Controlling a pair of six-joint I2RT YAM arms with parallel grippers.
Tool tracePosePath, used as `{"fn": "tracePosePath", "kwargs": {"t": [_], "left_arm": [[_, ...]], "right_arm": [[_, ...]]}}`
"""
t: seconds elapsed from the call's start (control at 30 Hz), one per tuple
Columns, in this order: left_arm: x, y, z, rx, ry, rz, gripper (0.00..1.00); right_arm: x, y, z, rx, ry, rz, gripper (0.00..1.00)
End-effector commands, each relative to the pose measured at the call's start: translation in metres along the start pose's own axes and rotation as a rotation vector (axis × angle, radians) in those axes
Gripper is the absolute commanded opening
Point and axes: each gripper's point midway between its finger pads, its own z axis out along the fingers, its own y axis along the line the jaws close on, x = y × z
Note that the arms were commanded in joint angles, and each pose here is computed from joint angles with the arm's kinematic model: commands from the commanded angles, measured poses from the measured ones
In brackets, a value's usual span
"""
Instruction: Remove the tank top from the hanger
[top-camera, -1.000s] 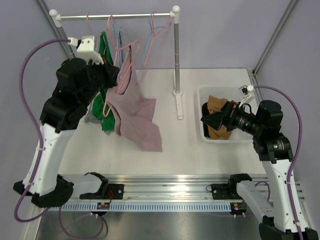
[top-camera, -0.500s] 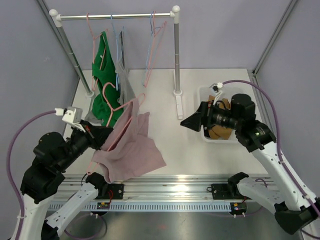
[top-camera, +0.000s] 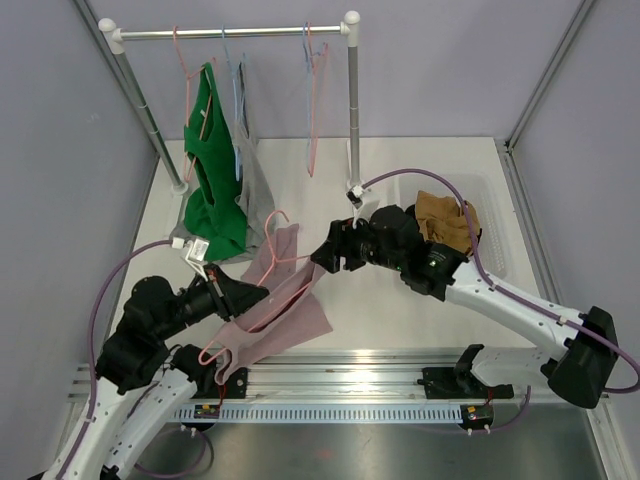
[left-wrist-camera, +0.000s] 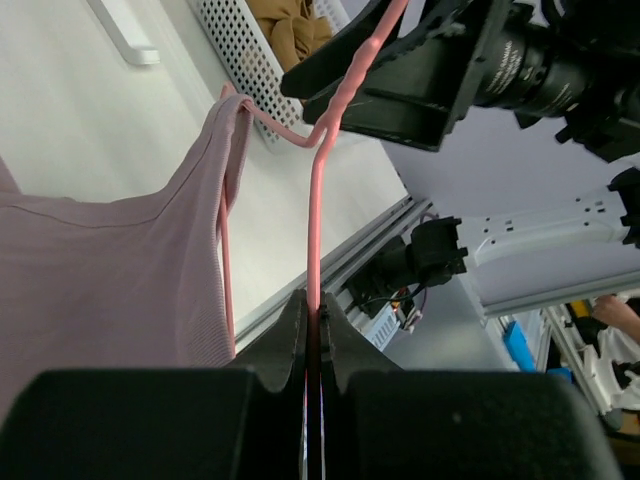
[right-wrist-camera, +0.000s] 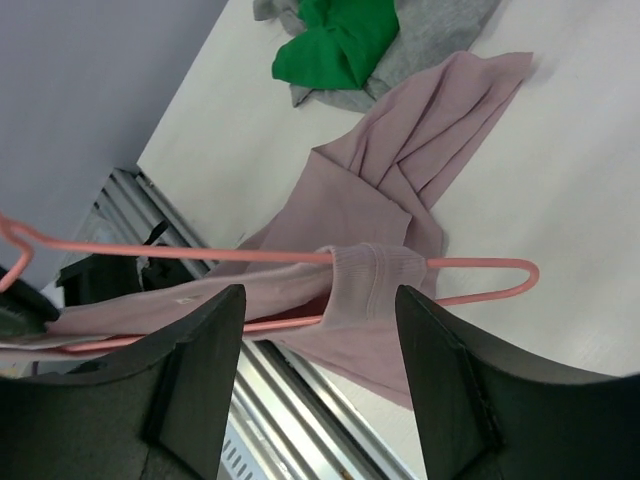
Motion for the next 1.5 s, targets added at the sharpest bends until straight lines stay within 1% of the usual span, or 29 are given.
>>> {"fn": "tracePosePath", "kwargs": {"t": [0.0,0.03,0.17,0.27,0.37,0.43,0.47,0.5,0.53,0.57,0.6,0.63,0.7,0.73,0.8,0.83,0.93,0.97,1.03,1.1,1.13,1.2,1.23,1.27,1.3,1.33,1.37,1.4,1.47], "left_arm": [[-0.025,-0.037,-0.005,0.156,-0.107,-0.007,0.00],[-0.027,-0.036,-0.005,0.150,-0.118,-0.013,0.00],[-0.031,-0.037,-0.004,0.153,-0.147,-0.038,0.00],[-0.032,-0.039,-0.004,0.165,-0.146,-0.047,0.00],[-0.033,-0.042,-0.004,0.180,-0.146,-0.051,0.00],[-0.033,-0.043,-0.004,0.187,-0.146,-0.051,0.00],[-0.033,-0.044,-0.004,0.190,-0.147,-0.051,0.00],[-0.034,-0.045,-0.005,0.191,-0.146,-0.052,0.00],[-0.033,-0.044,-0.004,0.190,-0.145,-0.052,0.00],[-0.033,-0.044,-0.005,0.188,-0.145,-0.049,0.00],[-0.033,-0.044,-0.005,0.188,-0.145,-0.048,0.00],[-0.033,-0.044,-0.005,0.186,-0.144,-0.048,0.00],[-0.033,-0.043,-0.006,0.176,-0.147,-0.038,0.00],[-0.030,-0.039,-0.006,0.156,-0.134,-0.039,0.00],[-0.033,-0.033,-0.009,0.106,-0.142,0.008,0.00],[-0.027,-0.027,-0.010,0.072,-0.112,0.012,0.00],[-0.021,-0.030,-0.013,0.085,-0.067,0.065,0.00],[-0.018,-0.035,-0.015,0.109,-0.049,0.074,0.00],[-0.018,-0.041,-0.019,0.136,-0.050,0.095,0.00],[-0.017,-0.049,-0.022,0.178,-0.049,0.105,0.00],[-0.020,-0.056,-0.024,0.209,-0.067,0.117,0.00],[-0.020,-0.067,-0.026,0.271,-0.063,0.116,0.00],[-0.025,-0.076,-0.026,0.321,-0.089,0.135,0.00],[-0.026,-0.084,-0.027,0.364,-0.085,0.127,0.00],[-0.030,-0.090,-0.028,0.396,-0.099,0.133,0.00],[-0.041,-0.104,-0.033,0.457,-0.157,0.174,0.00],[-0.047,-0.108,-0.033,0.476,-0.185,0.180,0.00],[-0.054,-0.114,-0.034,0.496,-0.216,0.185,0.00],[-0.078,-0.131,-0.041,0.553,-0.334,0.242,0.00]], "right_arm": [[-0.023,-0.002,0.013,0.044,-0.104,-0.055,0.68],[-0.023,-0.012,0.017,0.096,-0.115,-0.057,0.66],[-0.014,-0.023,0.025,0.151,-0.097,-0.074,0.61],[-0.002,-0.024,0.034,0.137,-0.067,-0.073,0.57],[0.002,-0.026,0.041,0.132,-0.061,-0.071,0.52],[0.000,-0.022,0.044,0.116,-0.067,-0.075,0.51],[0.000,-0.022,0.044,0.115,-0.068,-0.075,0.48],[-0.002,-0.021,0.045,0.113,-0.072,-0.077,0.38],[-0.003,-0.021,0.046,0.114,-0.074,-0.084,0.33],[-0.006,-0.022,0.046,0.119,-0.083,-0.091,0.23],[-0.006,-0.022,0.046,0.119,-0.083,-0.097,0.06],[-0.008,-0.025,0.045,0.137,-0.097,-0.097,0.00],[-0.010,-0.029,0.043,0.164,-0.106,-0.102,0.00],[-0.013,-0.040,0.039,0.226,-0.117,-0.102,0.00],[-0.017,-0.055,0.032,0.314,-0.136,-0.109,0.00],[-0.022,-0.077,0.022,0.442,-0.158,-0.105,0.00],[-0.031,-0.122,0.004,0.634,-0.156,-0.078,0.00],[-0.033,-0.132,-0.001,0.663,-0.156,-0.066,0.00],[-0.041,-0.159,-0.013,0.732,-0.164,-0.036,0.00],[-0.045,-0.172,-0.021,0.760,-0.168,-0.024,0.00],[-0.048,-0.174,-0.026,0.756,-0.170,-0.019,0.00],[-0.052,-0.167,-0.028,0.722,-0.168,-0.031,0.00],[-0.054,-0.155,-0.030,0.667,-0.164,-0.029,0.00],[-0.057,-0.147,-0.033,0.632,-0.167,-0.036,0.00],[-0.063,-0.130,-0.042,0.567,-0.187,-0.035,0.00],[-0.068,-0.122,-0.049,0.537,-0.205,-0.033,0.00],[-0.073,-0.112,-0.056,0.504,-0.226,-0.032,0.00],[-0.084,-0.098,-0.074,0.464,-0.275,-0.035,0.00],[-0.093,-0.074,-0.092,0.384,-0.291,-0.050,0.00]]}}
